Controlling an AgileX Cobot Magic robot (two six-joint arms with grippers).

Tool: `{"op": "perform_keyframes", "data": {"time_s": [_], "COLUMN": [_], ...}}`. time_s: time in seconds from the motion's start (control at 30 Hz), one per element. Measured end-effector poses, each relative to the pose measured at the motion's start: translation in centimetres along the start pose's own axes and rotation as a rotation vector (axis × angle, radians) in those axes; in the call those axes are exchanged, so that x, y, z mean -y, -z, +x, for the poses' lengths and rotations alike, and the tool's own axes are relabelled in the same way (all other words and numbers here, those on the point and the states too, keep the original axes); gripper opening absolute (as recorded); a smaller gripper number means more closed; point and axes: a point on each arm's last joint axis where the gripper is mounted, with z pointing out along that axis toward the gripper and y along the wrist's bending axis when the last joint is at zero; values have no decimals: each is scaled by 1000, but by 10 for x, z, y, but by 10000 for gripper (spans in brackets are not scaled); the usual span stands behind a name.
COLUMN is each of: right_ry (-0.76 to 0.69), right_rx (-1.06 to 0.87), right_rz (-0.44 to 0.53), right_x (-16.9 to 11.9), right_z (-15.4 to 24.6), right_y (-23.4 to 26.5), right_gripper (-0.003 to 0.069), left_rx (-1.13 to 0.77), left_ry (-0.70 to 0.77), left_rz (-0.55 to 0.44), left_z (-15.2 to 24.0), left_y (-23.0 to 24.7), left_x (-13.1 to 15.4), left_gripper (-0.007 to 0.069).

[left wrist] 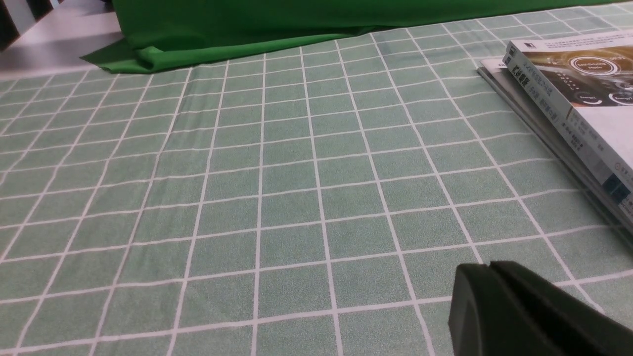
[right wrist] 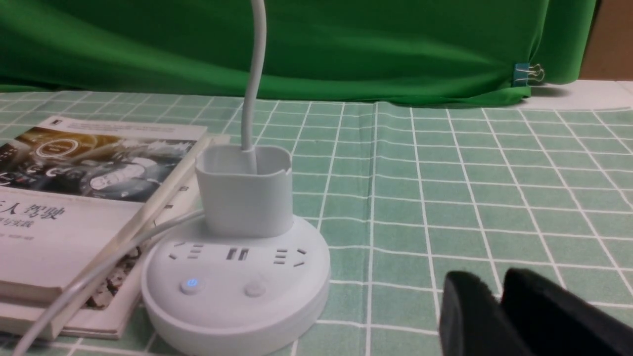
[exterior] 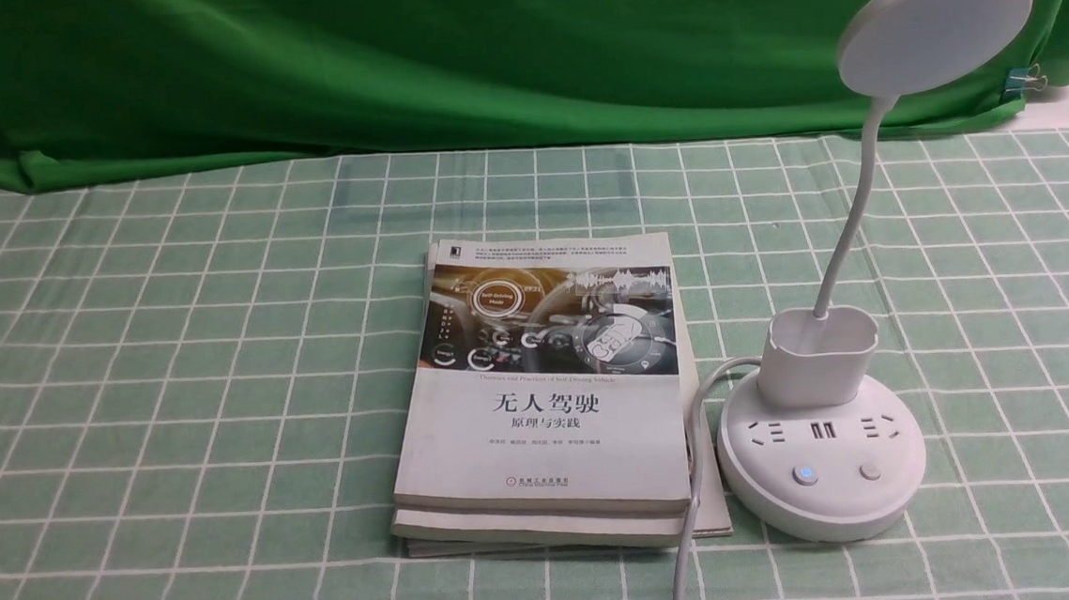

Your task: Turn off the desk lamp on the blue coffee tablecloth by hand.

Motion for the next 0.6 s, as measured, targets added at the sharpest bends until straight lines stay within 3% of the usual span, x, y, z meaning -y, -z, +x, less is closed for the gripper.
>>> {"op": "perform_keyframes", "data": {"time_s": [0.6], "right_ry": [0], "right_rx": [0], "right_rz": [0], "right_x": [0], "right_z": [0], "right_y": [0], "right_gripper": [174], "left_rx": [0], "left_ry": [0], "left_rz": [0], "left_z": [0], "left_y": [0], "left_x": [0], "left_gripper": [0]}}
